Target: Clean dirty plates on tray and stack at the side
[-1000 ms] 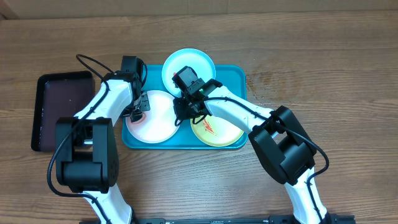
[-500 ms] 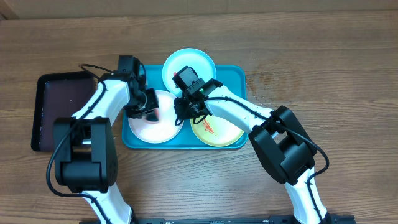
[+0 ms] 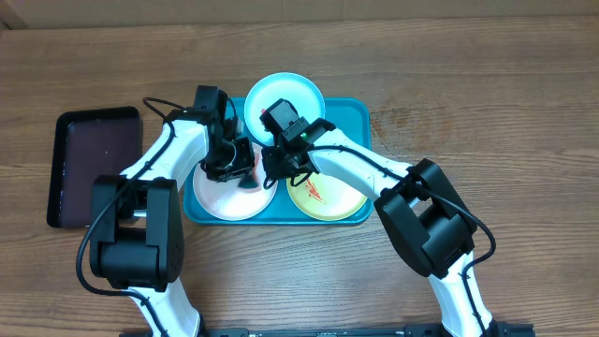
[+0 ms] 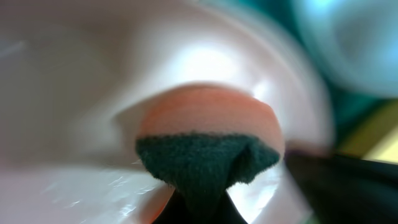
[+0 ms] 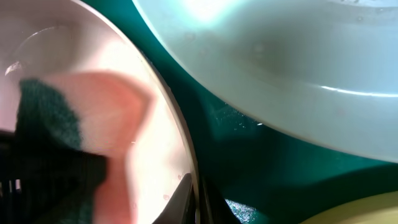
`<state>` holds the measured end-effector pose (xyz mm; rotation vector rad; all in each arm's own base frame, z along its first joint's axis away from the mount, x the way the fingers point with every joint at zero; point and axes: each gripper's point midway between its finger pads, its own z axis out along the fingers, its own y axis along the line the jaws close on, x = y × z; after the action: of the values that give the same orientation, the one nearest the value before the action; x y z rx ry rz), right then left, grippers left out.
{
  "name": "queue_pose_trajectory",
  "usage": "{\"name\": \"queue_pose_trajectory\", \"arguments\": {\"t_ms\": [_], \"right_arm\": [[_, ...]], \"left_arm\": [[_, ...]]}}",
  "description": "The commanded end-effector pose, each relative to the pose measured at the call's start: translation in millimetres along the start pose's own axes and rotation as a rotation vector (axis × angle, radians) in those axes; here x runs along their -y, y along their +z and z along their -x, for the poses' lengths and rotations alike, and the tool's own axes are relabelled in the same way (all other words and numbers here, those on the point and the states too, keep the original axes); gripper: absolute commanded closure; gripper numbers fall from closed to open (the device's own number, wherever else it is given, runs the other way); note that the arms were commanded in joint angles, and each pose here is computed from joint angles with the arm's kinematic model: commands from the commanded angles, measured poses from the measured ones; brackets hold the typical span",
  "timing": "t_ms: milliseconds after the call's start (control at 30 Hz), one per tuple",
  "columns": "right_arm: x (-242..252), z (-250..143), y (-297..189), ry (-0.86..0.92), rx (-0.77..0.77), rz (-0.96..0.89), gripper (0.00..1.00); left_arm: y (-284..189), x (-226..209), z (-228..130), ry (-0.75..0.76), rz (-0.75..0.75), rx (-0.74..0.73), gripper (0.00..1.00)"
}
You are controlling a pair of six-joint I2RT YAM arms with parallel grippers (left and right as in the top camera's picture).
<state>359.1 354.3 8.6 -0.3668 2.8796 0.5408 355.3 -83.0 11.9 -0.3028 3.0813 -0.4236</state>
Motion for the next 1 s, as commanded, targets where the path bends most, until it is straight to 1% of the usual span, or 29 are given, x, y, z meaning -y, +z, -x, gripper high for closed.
{"name": "queue_pose_trajectory", "arguments": {"t_ms": [0,133,267,333,400,467,600,633,700,833,967], "right_arm": [[13,-11,8,0.007,-0.032,-0.041,0.96],[13,-10,8,0.006,-0.031,-0.041,0.96],[13,-10,8,0.006,-0.031,-0.041,0.96],[13,-10,8,0.006,-0.031,-0.041,0.96],[13,-10,8,0.006,-0.031,-0.041,0.96],[13,-10,8,0.007,-0.030,-0.040,0.96],[12,-9,8,0.005,-0.024,-0.037,0.96],[12,-9,8,0.005,-0.024,-0.037,0.96],[12,-9,8,0.005,-0.024,-0.037,0.96],[12,-9,8,0.005,-0.025,-0.037,0.96],[12,-9,8,0.005,-0.025,-0.037,0.96]], "left_arm": [[1,-38,-5,-0.017,0.210,-0.004,0.96],[-9,-69,-17,-0.019,0.385,-0.038,0.96],[-25,-99,-17,-0.038,0.579,-0.013,0.96],[-25,-100,-18,-0.056,0.583,-0.015,0.96],[-20,-92,-22,-0.072,0.528,-0.035,0.96],[-10,-70,-27,-0.086,0.389,-0.070,0.96],[3,-9,-31,-0.099,0.048,-0.124,0.96],[4,4,-31,-0.094,-0.019,-0.131,0.96],[4,23,-30,-0.077,-0.107,-0.137,0.96],[7,38,-34,-0.036,-0.124,-0.137,0.96],[11,41,-37,-0.003,-0.083,-0.130,0.96]]}}
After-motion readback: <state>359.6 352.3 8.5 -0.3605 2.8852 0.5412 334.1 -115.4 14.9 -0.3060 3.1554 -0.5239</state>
